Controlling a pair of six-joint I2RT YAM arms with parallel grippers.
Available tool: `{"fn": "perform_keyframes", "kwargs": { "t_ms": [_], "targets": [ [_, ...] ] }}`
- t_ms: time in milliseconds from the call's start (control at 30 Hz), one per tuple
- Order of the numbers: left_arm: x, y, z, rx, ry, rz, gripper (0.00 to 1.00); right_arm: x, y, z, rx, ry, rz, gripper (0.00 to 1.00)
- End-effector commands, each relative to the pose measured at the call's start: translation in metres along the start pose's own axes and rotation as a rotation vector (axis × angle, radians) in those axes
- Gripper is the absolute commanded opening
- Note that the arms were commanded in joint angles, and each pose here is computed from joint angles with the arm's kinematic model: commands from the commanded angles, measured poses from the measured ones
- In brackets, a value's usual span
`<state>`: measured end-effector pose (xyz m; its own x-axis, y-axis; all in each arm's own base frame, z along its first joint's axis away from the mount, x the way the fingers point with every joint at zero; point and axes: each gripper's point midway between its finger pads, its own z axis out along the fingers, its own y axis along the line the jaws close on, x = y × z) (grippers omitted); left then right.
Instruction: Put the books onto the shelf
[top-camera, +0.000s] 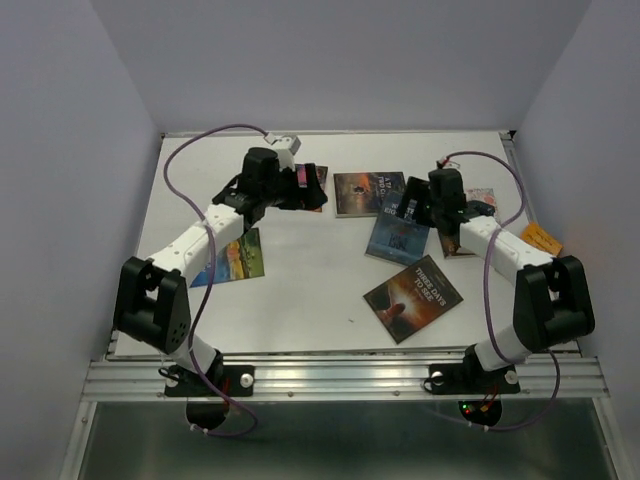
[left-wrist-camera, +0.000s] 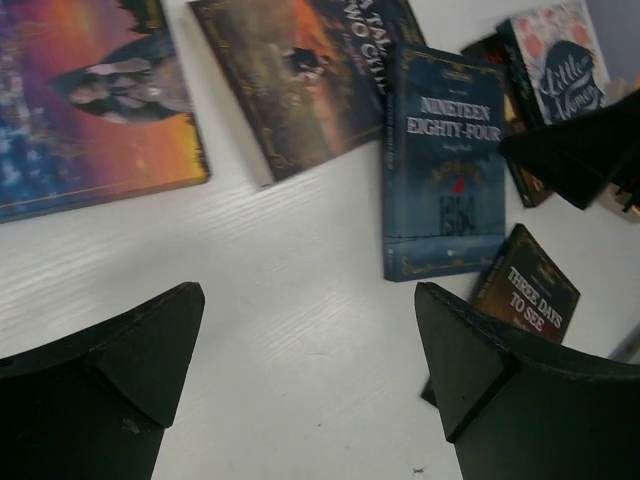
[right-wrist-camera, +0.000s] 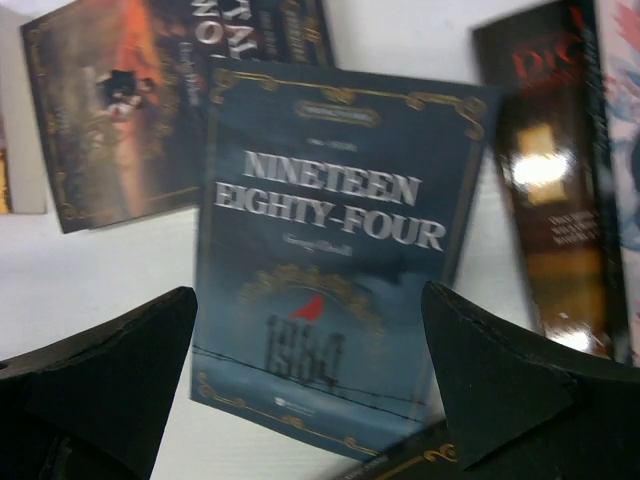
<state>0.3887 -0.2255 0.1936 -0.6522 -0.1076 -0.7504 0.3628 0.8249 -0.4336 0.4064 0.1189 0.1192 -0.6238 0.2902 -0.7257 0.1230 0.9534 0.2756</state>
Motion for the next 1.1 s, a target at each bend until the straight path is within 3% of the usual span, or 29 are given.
{"fn": "perform_keyframes", "kwargs": {
  "t_ms": [0,267,367,667,867,1067],
  "targets": [
    [0.009,-0.048,0.023,0.177,0.009,0.086,0.99,-0.003,-0.024,-0.011,-0.039,-0.039,0.123,1.0],
    [0.056,-0.091,0.086,0.302,0.182,0.116,0.99,0.022,-0.036,0.008,-0.109,0.035,0.174,0.99],
    [0.07,-0.104,0.11,0.335,0.226,0.132,0.99,0.03,-0.043,0.02,-0.101,0.07,0.175,0.91],
    [0.107,-0.108,0.164,0.314,0.329,0.148,0.99,0.053,-0.051,0.03,-0.096,0.119,0.189,0.86],
    [0.12,-0.103,0.191,0.282,0.351,0.14,0.99,0.064,-0.053,0.031,-0.107,0.137,0.169,0.76],
    [0.13,-0.113,0.201,0.335,0.38,0.109,0.99,0.068,-0.046,0.029,-0.157,0.149,0.162,0.56]
  ]
}}
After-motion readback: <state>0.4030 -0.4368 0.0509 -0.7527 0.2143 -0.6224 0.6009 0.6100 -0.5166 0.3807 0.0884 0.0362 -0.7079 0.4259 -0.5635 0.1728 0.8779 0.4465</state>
